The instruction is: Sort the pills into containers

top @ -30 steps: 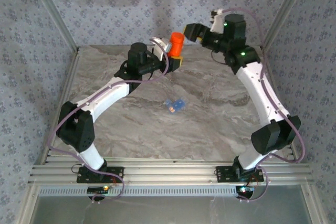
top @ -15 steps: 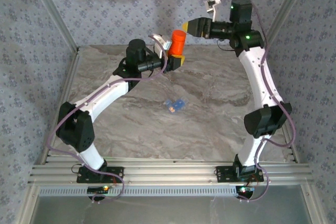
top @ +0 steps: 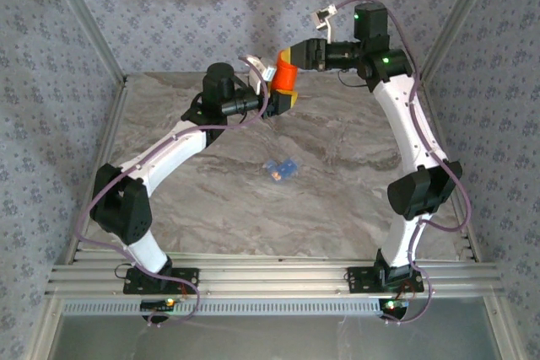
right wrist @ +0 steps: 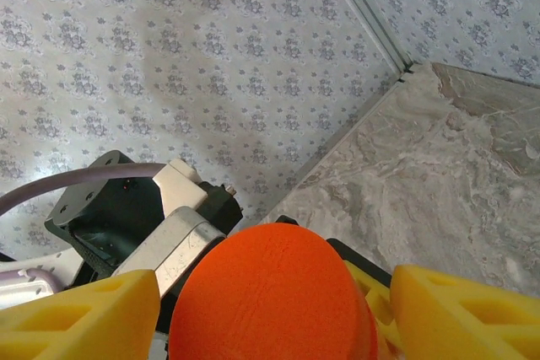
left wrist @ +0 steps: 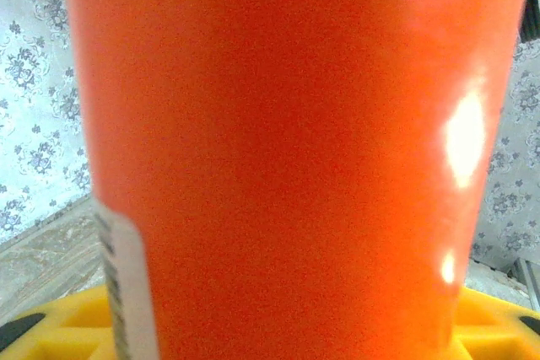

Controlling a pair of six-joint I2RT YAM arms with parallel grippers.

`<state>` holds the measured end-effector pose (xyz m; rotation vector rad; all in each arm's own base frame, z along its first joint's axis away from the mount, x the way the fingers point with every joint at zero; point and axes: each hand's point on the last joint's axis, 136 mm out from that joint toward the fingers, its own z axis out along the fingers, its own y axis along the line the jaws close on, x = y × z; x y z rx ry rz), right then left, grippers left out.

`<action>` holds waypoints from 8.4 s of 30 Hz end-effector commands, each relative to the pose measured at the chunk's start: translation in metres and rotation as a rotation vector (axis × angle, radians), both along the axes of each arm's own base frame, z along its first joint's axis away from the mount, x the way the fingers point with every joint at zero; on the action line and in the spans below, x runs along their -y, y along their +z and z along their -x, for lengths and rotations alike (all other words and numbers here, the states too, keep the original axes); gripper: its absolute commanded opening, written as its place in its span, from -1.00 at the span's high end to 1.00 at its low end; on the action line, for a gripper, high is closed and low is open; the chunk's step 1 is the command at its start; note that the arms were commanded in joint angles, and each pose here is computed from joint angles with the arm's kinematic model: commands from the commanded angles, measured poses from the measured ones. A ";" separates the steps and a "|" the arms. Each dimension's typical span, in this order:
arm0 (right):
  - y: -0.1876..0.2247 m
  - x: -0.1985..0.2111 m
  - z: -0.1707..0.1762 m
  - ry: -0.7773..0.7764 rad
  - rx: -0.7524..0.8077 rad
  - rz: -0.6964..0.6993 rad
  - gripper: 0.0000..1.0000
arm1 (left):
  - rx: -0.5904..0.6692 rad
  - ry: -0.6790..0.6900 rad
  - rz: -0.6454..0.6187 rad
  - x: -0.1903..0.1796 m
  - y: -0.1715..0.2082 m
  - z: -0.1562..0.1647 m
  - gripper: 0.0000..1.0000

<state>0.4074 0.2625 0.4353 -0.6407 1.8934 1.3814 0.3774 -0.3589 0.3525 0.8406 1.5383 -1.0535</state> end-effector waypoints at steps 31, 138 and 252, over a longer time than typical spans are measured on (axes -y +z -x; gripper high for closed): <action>-0.030 -0.005 0.016 -0.433 -0.038 0.105 0.05 | 0.050 0.002 0.041 -0.002 0.027 0.000 1.00; 0.035 0.010 0.014 -0.061 0.132 0.047 -0.79 | -0.048 -0.195 0.047 0.012 0.034 0.016 1.00; -0.016 0.092 -0.003 -0.773 0.031 0.159 0.36 | -0.078 0.046 0.012 -0.021 -0.003 0.004 -0.99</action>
